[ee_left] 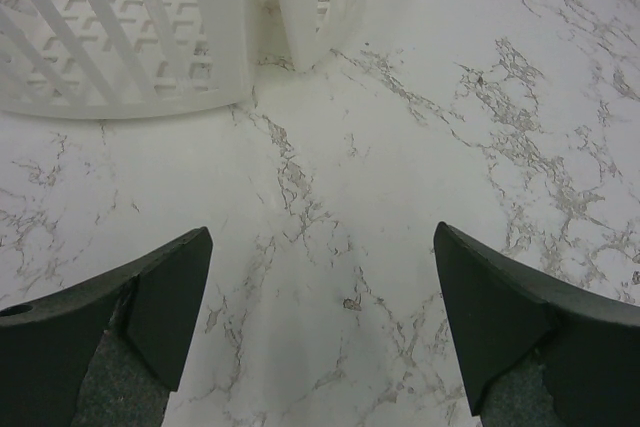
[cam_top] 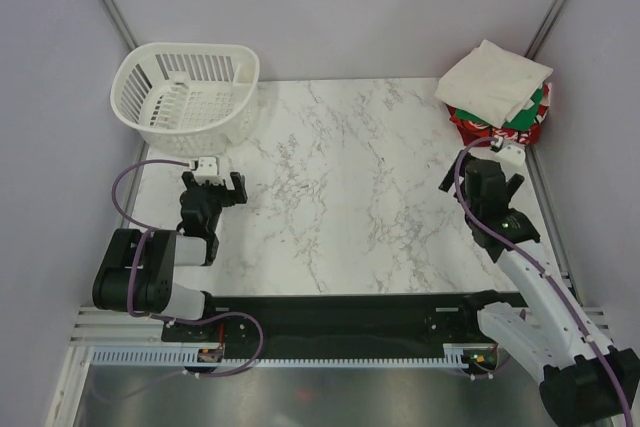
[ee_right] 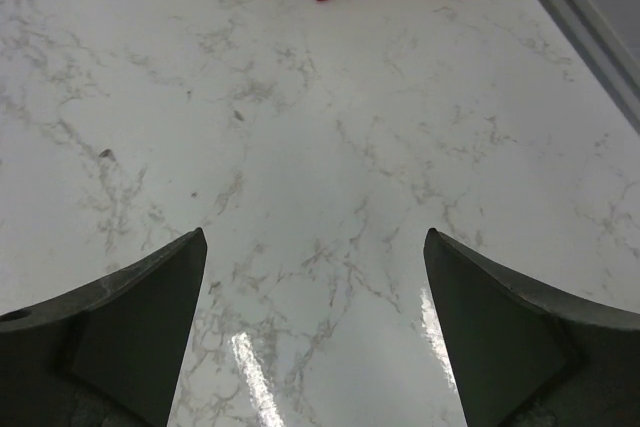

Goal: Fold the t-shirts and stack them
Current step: Neatly place the folded tshirt to the corner

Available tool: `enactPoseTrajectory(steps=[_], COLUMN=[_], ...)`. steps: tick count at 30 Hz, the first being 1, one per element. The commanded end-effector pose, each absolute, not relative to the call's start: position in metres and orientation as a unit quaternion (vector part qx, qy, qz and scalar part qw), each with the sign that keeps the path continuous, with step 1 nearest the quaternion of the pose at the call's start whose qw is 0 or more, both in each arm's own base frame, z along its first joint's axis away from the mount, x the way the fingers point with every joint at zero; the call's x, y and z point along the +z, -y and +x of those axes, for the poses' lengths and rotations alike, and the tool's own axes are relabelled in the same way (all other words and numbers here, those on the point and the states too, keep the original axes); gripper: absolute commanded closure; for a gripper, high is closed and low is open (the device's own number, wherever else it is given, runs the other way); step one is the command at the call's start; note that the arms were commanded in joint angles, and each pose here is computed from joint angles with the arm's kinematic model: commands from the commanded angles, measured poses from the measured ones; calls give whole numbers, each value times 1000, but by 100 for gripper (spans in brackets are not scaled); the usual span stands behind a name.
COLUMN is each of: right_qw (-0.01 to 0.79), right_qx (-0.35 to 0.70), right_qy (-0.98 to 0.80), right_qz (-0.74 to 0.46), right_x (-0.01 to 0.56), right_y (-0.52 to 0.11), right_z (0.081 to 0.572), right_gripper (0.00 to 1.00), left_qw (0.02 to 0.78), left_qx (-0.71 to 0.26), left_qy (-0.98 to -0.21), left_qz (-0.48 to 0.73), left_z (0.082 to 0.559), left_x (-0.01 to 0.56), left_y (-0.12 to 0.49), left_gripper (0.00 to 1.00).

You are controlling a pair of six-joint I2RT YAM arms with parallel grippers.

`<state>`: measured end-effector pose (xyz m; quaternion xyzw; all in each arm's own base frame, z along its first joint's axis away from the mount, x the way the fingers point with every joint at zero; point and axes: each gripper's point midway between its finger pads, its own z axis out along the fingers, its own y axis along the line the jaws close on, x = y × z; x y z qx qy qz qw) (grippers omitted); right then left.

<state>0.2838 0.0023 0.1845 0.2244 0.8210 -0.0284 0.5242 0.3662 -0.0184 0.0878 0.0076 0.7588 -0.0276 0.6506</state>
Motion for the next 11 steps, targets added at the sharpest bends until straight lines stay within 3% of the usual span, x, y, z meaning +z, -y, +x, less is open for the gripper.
enactPoseTrajectory(steps=[1, 11], right_qw=[553, 570], right_qx=[-114, -161], right_qy=[-781, -765], right_qz=[269, 254], right_x=[211, 189], right_y=[29, 34], right_z=[295, 338], right_gripper=[2, 2], left_qw=[679, 678], left_qx=[-26, -26], left_qy=[-733, -734], left_qz=[21, 21], left_z=[371, 371], left_x=[106, 105], left_y=[20, 20], left_gripper=[0, 0])
